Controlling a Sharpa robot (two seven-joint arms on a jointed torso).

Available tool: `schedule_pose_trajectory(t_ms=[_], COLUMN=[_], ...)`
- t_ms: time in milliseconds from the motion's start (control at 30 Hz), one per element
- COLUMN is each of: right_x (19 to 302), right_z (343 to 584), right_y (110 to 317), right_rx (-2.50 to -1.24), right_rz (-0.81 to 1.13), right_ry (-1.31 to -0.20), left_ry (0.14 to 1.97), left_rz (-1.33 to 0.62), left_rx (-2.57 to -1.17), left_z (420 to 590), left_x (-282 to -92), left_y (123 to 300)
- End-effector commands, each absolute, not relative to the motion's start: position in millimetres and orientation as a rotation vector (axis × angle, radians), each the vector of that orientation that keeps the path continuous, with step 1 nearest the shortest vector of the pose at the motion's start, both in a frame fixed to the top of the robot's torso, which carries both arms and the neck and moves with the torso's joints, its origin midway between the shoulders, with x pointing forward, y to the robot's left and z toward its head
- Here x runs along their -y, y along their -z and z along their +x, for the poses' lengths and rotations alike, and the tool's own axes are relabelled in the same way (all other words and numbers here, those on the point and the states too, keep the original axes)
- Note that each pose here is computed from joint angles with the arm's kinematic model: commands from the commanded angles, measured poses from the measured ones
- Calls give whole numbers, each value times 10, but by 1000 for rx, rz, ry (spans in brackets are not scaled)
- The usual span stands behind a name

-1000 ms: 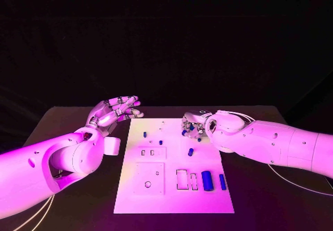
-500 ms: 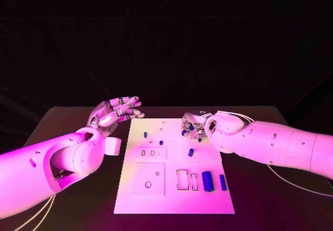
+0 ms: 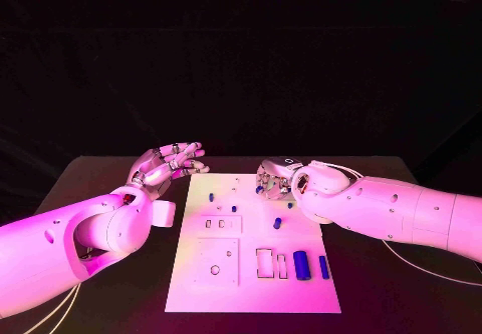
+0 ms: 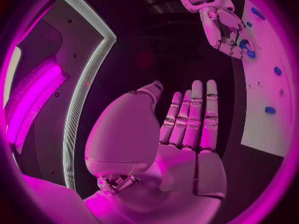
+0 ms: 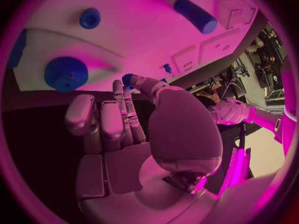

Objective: Assemble the parts on the task board

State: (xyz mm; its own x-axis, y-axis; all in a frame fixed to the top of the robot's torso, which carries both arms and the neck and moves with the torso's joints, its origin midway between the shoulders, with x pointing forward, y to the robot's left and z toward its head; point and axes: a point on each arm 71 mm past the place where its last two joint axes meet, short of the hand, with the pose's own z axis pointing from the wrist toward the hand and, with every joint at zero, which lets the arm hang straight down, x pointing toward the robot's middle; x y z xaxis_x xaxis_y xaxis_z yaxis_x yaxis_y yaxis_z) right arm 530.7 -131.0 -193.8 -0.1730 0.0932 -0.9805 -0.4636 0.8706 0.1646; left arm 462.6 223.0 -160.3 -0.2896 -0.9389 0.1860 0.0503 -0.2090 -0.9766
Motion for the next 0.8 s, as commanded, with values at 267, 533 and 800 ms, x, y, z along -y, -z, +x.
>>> schedule_pose_trajectory(t_ms=[267,533,800], right_x=[1091,964,913], right_z=[5399,5460,5514], right_y=[1882,1887,1859], right_rx=[-1625,-1605,-1577], right_rz=[-226,-211,-191], right_ry=[-518,-515,-508], left_ry=[1643,1655,1660], left_rz=[-1141,-1139,-1139], left_rx=[-1257,-1263,-1265], left_z=[4623,4622,4620], left_x=[-2190,-2150,-2130], left_y=[1588,1588,1587])
